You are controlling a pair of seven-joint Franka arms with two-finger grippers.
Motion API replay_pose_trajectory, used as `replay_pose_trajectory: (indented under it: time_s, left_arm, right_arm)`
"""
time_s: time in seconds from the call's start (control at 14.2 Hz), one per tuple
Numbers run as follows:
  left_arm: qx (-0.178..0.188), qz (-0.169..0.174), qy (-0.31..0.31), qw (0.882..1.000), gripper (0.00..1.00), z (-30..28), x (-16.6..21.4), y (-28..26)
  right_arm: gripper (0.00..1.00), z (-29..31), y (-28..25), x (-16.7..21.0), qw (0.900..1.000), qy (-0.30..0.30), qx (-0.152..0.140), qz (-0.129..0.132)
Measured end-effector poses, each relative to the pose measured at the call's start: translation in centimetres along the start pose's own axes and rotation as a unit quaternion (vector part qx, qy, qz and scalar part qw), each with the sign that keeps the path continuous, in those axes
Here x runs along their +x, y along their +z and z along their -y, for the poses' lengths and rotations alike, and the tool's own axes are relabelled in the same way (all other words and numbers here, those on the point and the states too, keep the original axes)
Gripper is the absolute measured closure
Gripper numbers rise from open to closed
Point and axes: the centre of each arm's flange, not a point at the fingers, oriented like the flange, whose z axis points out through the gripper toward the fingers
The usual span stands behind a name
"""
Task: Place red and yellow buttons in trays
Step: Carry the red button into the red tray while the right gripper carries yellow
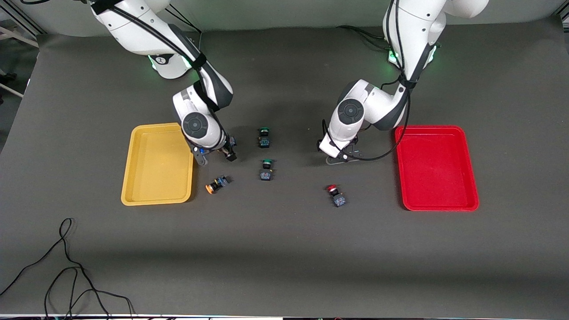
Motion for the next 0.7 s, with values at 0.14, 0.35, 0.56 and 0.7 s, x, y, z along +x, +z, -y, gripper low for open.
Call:
replay_pose_trajectory:
  time_s: [0.14, 0.35, 0.56, 0.7]
  left_arm:
    - [0.0, 0.0, -0.001, 1.0, 0.42, 0.0, 0.0, -0.1]
    - [-0.002, 0.003, -0.009, 1.0, 0.59, -0.1, 0.8, -2.4]
    - [0.015, 0.034, -0.035, 0.999, 0.59, 1.0, 4.3, -10.4]
    - [0.024, 0.057, -0.042, 0.997, 0.59, 3.0, 7.0, -17.9]
  right_arm:
    - [0.03, -0.1, 0.1, -0.2, 1.0, 0.0, 0.002, 0.0]
    - [0.24, -0.7, 1.1, -0.2, 1.0, 0.0, 0.002, -0.001]
    - [0.58, -0.8, 1.1, -0.3, 1.0, 0.0, 0.005, -0.001]
    - [0.59, -0.7, 0.7, -0.2, 1.0, 0.0, 0.009, -0.002]
